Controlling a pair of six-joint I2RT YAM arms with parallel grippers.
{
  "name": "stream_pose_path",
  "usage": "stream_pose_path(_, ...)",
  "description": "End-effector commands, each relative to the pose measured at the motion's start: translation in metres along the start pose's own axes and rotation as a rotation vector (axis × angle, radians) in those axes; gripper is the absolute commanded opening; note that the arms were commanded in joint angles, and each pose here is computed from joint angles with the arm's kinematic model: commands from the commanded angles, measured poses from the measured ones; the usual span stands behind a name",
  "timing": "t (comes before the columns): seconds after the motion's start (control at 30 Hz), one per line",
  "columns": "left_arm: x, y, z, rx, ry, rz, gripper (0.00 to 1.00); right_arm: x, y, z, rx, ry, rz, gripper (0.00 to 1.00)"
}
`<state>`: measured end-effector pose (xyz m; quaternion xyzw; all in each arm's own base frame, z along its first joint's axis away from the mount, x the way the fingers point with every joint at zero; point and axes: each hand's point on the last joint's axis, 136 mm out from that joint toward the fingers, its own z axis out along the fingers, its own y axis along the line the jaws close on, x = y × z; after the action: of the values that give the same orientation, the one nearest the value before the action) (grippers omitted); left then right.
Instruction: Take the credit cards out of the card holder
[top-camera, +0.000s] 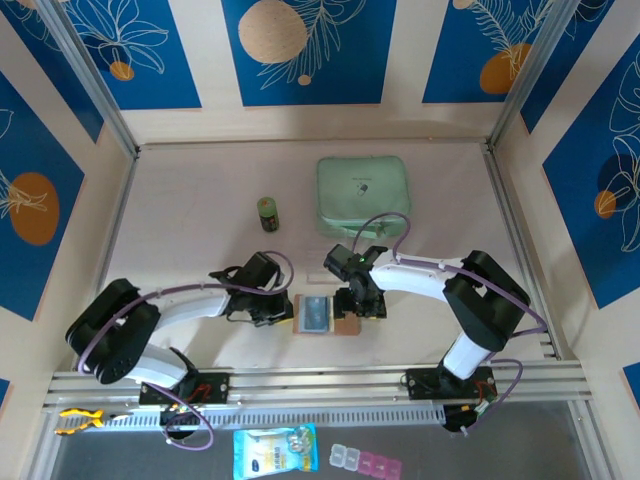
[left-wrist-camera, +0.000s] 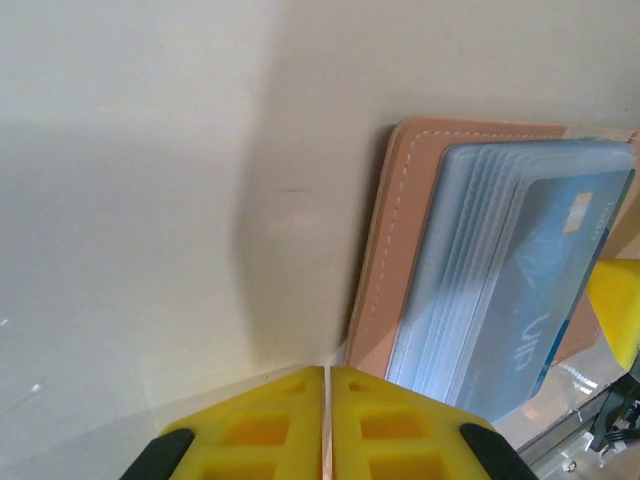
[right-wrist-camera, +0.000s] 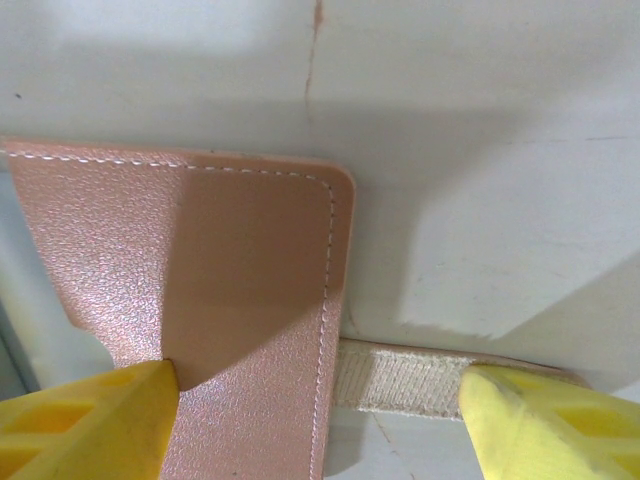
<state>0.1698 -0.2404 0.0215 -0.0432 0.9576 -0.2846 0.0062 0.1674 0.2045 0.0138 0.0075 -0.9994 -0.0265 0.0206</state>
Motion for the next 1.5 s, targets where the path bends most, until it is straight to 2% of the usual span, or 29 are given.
stream_pose_path(0.0, -0.002, -0.002, -0.012, -0.023, -0.025, 0.019, 0.09, 0.007, -0.011, 0.013, 0.035, 0.035, -0.01, 0.76)
stream_pose_path(0.23, -0.024, -0.036, -0.032, 0.031, -0.106, 0.117, 0.13, -0.003, -0.005, -0.012, 0.012, -0.031, -0.041, 0.76)
stream_pose_path(0.47, -0.038, -0.06, -0.037, 0.052, -0.117, 0.197, 0.14, -0.008, 0.001, -0.027, -0.041, -0.078, -0.054, 0.73)
stream_pose_path(0.77, -0.039, -0.06, -0.03, 0.074, -0.124, 0.173, 0.14, -0.015, 0.035, -0.063, -0.268, -0.183, -0.065, 0.67)
stream_pose_path(0.93, -0.032, -0.052, -0.021, 0.061, -0.107, 0.151, 0.13, -0.012, 0.052, -0.069, -0.405, -0.147, -0.058, 0.61)
stream_pose_path(1.13, -0.021, -0.05, -0.008, 0.109, -0.089, 0.103, 0.11, -0.003, 0.068, -0.059, -0.536, -0.086, -0.046, 0.47)
stream_pose_path(1.47, -0.008, -0.052, 0.007, 0.117, -0.046, 0.098, 0.09, 0.0, 0.073, -0.04, -0.607, -0.036, -0.039, 0.34)
